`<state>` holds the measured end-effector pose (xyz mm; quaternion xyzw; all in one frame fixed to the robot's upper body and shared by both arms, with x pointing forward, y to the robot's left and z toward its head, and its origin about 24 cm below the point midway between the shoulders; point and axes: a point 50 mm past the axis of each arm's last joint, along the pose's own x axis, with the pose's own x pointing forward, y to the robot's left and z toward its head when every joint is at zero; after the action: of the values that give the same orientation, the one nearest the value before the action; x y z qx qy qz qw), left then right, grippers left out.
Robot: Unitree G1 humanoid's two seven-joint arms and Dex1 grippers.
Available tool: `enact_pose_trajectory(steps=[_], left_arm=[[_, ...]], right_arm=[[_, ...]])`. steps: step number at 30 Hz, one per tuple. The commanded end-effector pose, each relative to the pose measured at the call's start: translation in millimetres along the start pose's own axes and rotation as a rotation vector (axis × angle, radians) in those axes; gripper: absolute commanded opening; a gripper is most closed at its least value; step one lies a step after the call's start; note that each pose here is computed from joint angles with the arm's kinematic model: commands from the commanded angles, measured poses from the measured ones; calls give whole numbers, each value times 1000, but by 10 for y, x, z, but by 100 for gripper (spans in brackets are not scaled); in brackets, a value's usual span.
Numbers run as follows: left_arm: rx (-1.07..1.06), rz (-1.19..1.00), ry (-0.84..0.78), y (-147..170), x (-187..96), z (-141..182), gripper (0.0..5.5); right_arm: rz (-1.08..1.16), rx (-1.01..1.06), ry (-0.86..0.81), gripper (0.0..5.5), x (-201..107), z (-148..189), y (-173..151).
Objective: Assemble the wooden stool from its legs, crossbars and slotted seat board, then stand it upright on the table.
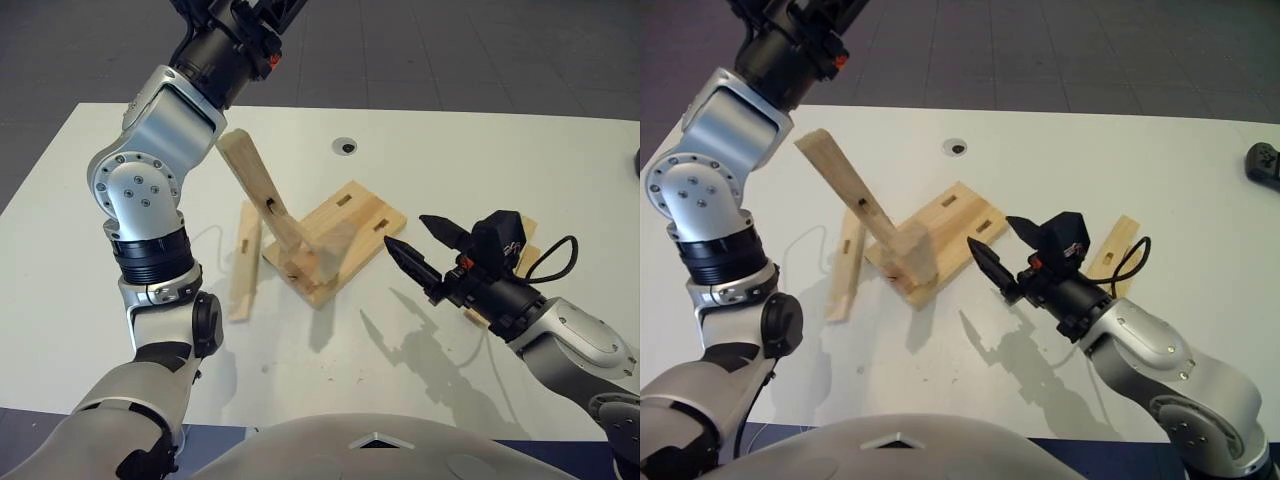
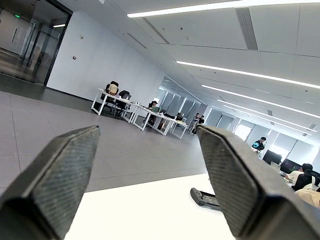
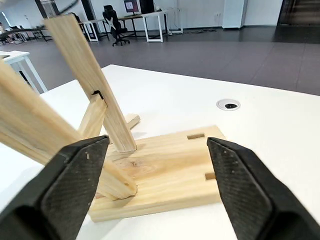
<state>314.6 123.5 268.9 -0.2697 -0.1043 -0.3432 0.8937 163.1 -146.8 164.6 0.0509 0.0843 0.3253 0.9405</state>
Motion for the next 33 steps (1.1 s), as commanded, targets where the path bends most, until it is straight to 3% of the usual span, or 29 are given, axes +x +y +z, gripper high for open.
enact_pose_trajectory(steps=[1, 7, 11, 15, 19, 25, 29, 33], left_arm=[[31, 25, -8, 57, -35, 49, 434], [155, 37, -22, 186, -76, 264, 535], [406, 236, 19, 486, -327, 346, 540], [174, 4, 188, 328, -753, 180, 540], [-18, -17, 301, 559, -971, 105, 540], [87, 21, 463, 845, -798, -264, 540], [182, 10, 516, 961, -815, -326, 540], [216, -66, 512, 984, -504, -492, 540]], right_arm=[[-27, -30, -39, 437, 16, 57, -51], [-104, -39, -25, 534, 60, -9, -173], [-241, -36, -82, 539, 24, 30, -354], [-285, 10, -87, 539, -126, -9, -395], [-321, 36, -74, 539, -203, -88, -392], [-312, 40, -92, 539, -137, -84, -377], [-289, 52, -105, 539, -106, -65, -364], [-270, 57, -106, 539, -55, -72, -347]])
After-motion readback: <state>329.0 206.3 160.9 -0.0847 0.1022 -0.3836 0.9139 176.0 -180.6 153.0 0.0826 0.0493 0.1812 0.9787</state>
